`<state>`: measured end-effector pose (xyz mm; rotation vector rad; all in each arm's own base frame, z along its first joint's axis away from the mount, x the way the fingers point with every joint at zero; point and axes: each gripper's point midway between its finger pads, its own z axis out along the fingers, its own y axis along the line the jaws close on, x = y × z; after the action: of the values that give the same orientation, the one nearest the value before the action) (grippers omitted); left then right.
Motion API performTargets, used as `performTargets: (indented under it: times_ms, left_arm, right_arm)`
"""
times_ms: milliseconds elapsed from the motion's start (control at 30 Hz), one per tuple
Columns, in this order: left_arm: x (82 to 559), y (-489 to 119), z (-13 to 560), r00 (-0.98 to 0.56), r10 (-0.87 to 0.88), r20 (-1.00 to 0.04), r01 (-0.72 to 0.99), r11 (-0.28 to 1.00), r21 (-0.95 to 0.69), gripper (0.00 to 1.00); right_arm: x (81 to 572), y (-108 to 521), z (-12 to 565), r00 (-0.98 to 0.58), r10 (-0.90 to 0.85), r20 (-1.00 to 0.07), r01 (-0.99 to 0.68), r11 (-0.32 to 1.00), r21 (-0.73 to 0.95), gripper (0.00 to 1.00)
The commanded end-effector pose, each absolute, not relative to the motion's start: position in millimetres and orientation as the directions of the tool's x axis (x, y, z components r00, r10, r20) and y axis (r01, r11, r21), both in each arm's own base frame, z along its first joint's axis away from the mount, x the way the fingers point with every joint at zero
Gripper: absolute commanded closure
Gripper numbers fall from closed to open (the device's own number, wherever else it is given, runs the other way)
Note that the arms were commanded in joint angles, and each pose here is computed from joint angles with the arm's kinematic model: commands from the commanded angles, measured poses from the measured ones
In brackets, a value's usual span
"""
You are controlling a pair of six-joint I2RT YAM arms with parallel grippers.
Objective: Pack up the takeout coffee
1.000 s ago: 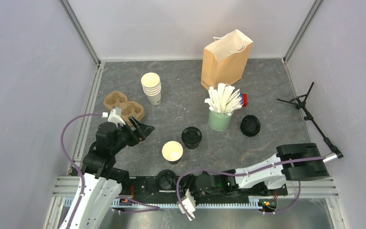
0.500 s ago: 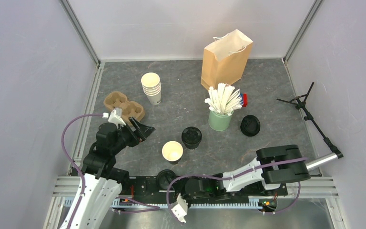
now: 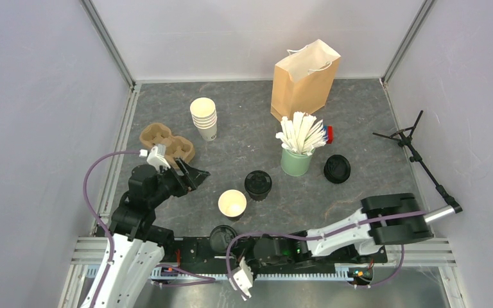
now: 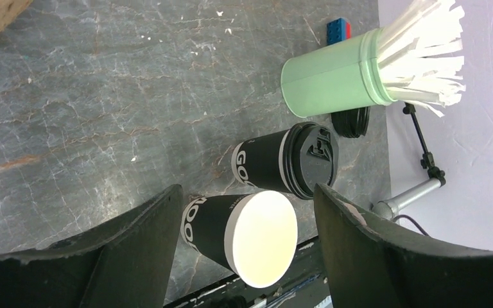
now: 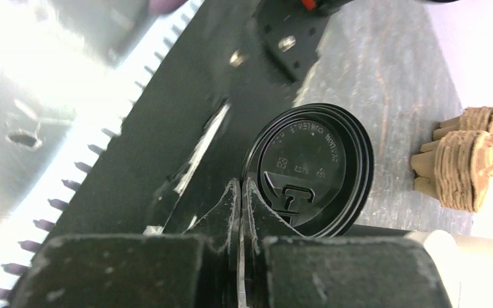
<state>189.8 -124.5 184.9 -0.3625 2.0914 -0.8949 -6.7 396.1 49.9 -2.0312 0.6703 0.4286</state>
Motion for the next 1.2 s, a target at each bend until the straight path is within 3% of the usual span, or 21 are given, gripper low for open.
performTargets:
  times_ms: [0, 200, 333, 500, 700, 867, 1167]
  left_arm:
    - [188.0, -127.9, 231.1, -0.54, -0.42, -0.729, 0.266, 0.737, -0.622, 0.2]
    - [170.0, -141.6, 273.1, -0.41, -0.312, -0.857, 0.523, 0.689, -0.501, 0.19]
    - [143.8, -162.3, 302.0, -0.296, -0.289, -0.91, 0.731, 0.544, -0.411, 0.18]
    - [107.8, -178.5, 321.9, -0.169, -0.237, -0.957, 0.897, 0.366, -0.249, 0.15]
    - [80.1, -186.1, 284.3, 0.064, -0.058, -0.996, 0.982, 0.184, 0.052, 0.12]
    - [63.3, -189.5, 273.6, 0.111, -0.024, -0.994, 0.993, 0.037, 0.11, 0.14]
    - [58.4, -188.2, 270.0, 0.238, 0.006, -0.971, 0.971, -0.023, 0.238, 0.22]
  right_arm:
    - [-14.6, 400.9, 114.9, 0.599, -0.224, -0.769, -0.796, -0.271, -0.541, 1.0]
    - [-1.7, 385.4, 184.3, 0.221, -0.098, -0.97, -0.963, -0.182, -0.201, 1.0]
    - [22.4, 375.0, 209.9, -0.004, -0.09, -0.996, -0.992, -0.129, 0.015, 1.0]
    - [24.7, 361.8, 238.4, -0.171, -0.072, -0.983, -0.962, -0.204, 0.183, 1.0]
    - [23.2, 355.1, 260.7, -0.195, -0.113, -0.974, -0.941, -0.259, 0.219, 1.0]
    - [29.6, 353.6, 265.9, -0.193, -0.141, -0.971, -0.942, -0.251, 0.224, 1.0]
    - [26.1, 354.5, 272.0, -0.207, -0.147, -0.967, -0.926, -0.289, 0.242, 1.0]
